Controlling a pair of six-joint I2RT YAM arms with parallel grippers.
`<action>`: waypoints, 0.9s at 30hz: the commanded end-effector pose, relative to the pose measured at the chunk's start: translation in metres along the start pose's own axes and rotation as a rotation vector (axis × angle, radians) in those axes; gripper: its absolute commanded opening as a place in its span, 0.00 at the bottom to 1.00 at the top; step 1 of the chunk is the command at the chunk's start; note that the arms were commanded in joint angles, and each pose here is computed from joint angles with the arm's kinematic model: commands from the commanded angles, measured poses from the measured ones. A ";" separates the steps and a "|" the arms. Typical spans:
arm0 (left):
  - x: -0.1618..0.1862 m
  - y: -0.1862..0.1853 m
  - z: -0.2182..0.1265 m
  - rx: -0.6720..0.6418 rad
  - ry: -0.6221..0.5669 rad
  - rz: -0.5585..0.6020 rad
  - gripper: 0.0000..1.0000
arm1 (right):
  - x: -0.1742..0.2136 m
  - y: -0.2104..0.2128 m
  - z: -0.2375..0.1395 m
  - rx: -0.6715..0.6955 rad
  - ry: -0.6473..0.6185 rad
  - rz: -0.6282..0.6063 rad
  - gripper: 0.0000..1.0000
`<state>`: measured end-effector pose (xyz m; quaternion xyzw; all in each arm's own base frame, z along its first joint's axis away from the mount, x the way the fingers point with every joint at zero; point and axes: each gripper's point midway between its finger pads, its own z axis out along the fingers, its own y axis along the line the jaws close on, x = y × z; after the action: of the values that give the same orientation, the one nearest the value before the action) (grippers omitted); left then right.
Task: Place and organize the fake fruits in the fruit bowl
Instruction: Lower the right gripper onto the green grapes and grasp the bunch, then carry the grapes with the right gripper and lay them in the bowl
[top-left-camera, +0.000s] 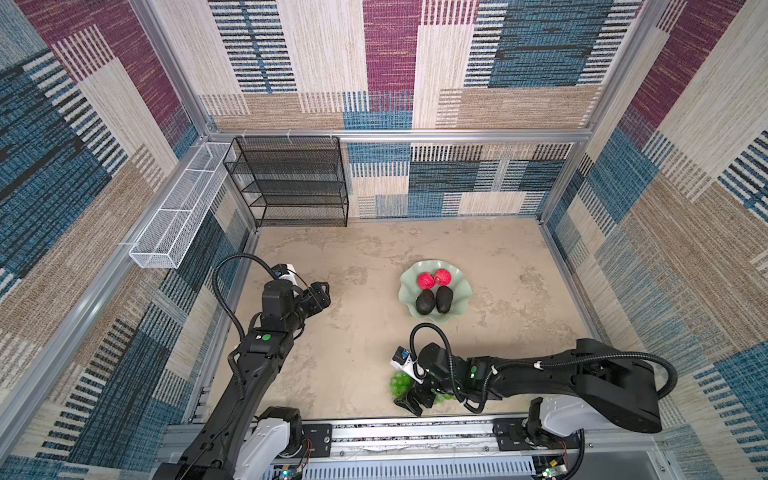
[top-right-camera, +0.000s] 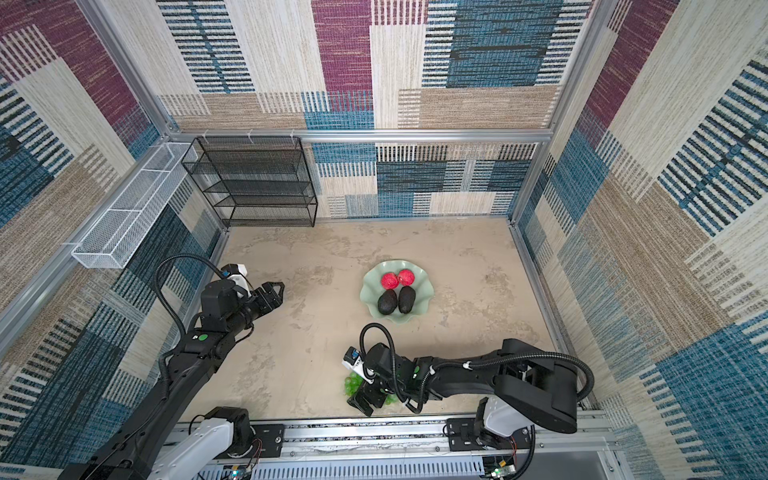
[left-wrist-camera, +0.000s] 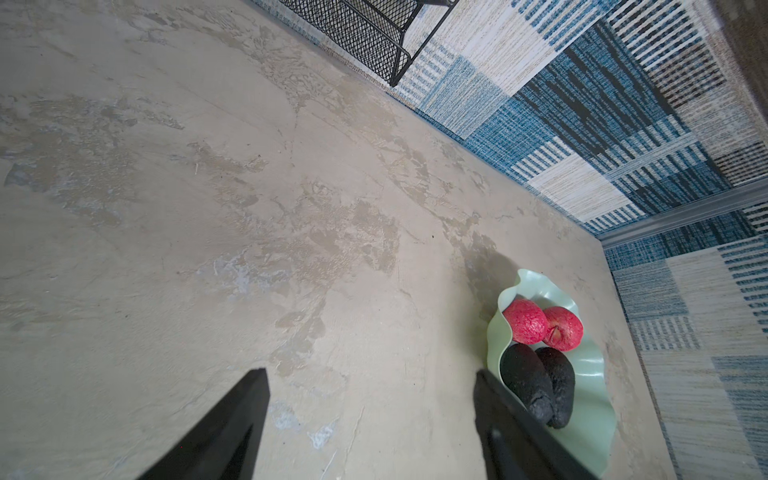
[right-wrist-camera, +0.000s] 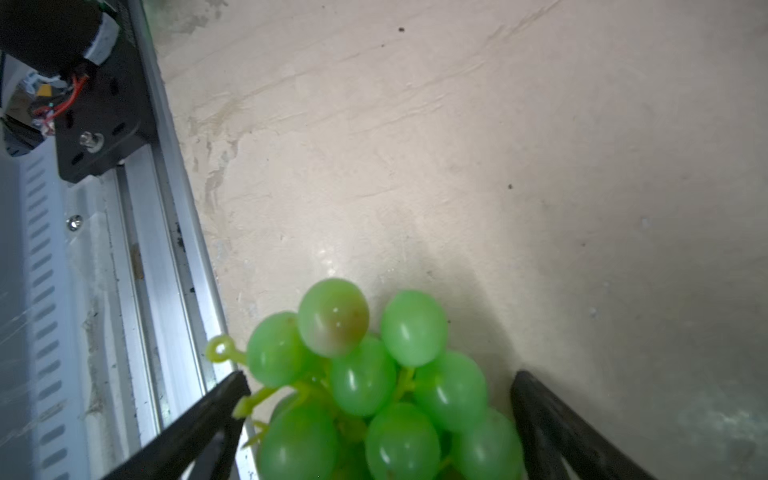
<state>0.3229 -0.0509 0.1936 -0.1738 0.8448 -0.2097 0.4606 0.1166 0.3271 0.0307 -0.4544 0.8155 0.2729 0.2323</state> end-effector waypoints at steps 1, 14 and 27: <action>-0.007 -0.005 -0.002 0.023 -0.032 0.012 0.81 | 0.009 -0.014 0.005 0.079 0.045 0.054 1.00; -0.011 -0.005 -0.008 0.015 -0.047 0.011 0.81 | 0.023 -0.043 0.025 0.236 0.141 0.106 1.00; -0.014 -0.006 -0.007 0.011 -0.051 0.007 0.81 | -0.046 -0.084 -0.022 0.300 -0.106 0.189 0.14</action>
<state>0.3213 -0.0489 0.2021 -0.1741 0.8382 -0.2108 0.4719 0.1980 0.3094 0.0453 -0.3338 0.8730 0.1898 0.3008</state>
